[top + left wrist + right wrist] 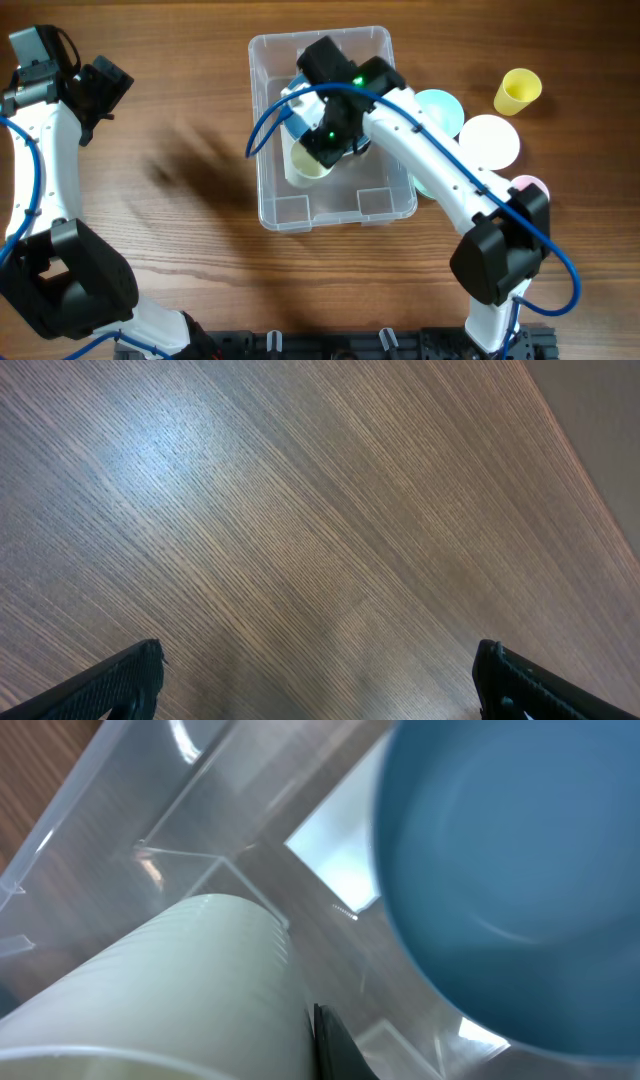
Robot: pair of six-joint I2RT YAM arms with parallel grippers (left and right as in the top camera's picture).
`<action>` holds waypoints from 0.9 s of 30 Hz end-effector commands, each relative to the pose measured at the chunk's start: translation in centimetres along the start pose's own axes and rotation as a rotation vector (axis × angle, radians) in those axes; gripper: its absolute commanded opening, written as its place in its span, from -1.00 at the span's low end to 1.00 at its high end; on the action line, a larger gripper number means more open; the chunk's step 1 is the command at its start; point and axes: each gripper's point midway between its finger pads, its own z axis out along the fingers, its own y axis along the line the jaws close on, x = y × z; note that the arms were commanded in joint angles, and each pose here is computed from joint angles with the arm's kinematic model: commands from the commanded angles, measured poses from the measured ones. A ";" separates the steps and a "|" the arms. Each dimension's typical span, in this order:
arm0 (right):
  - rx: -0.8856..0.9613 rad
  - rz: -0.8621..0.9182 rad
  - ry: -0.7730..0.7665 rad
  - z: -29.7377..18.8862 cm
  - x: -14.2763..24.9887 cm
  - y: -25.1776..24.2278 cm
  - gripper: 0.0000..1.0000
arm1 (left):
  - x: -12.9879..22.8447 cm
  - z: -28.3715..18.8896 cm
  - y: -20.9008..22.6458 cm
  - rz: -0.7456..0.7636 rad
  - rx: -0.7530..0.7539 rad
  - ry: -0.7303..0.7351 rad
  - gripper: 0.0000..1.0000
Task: Pack container
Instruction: 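Carry the white cup into the container's lower-left corner and release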
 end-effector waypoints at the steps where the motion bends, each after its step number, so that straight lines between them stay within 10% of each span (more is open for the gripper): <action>1: -0.072 -0.041 0.009 2.0 0.1 2.2 -0.91 | -0.3 0.1 0.0 0.002 0.001 -0.002 1.00; 27: 0.157 -0.108 -0.032 4.8 -1.0 -0.1 -0.91 | -0.3 0.1 0.0 0.002 0.001 -0.002 1.00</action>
